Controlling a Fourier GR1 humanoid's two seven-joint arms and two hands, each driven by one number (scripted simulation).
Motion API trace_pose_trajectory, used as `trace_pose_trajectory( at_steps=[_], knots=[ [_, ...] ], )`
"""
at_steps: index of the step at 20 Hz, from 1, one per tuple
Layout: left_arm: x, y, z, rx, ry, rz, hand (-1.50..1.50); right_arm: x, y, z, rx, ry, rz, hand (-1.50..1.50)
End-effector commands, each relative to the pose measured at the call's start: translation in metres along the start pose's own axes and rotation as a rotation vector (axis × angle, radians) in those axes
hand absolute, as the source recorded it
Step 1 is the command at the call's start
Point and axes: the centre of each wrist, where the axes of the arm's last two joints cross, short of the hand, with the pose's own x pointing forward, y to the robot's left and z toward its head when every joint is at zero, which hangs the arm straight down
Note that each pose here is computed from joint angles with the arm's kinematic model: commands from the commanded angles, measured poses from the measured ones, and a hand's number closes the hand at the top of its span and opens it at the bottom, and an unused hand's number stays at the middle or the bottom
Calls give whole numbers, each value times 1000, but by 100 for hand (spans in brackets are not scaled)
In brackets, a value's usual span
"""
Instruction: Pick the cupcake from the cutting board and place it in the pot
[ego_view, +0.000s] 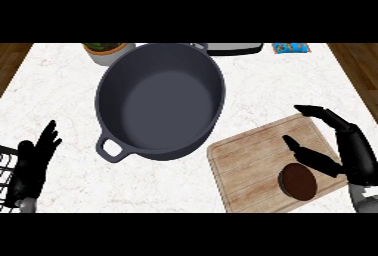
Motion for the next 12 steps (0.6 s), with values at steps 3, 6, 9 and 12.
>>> trace_pose_trajectory(
  at_steps=[3,6,9,12],
  knots=[
    [21,30,-22,81,47,-27,0,8,22,81,-82,-163,102,-150],
    [32,8,-22,30,48,-28,0,22,-21,85,-58,-144,207,-150],
    [32,11,-13,40,34,-54,0,39,-26,100,20,-29,356,-150],
    [19,21,-17,44,69,-50,0,59,-48,103,93,58,494,-150]
  ],
)
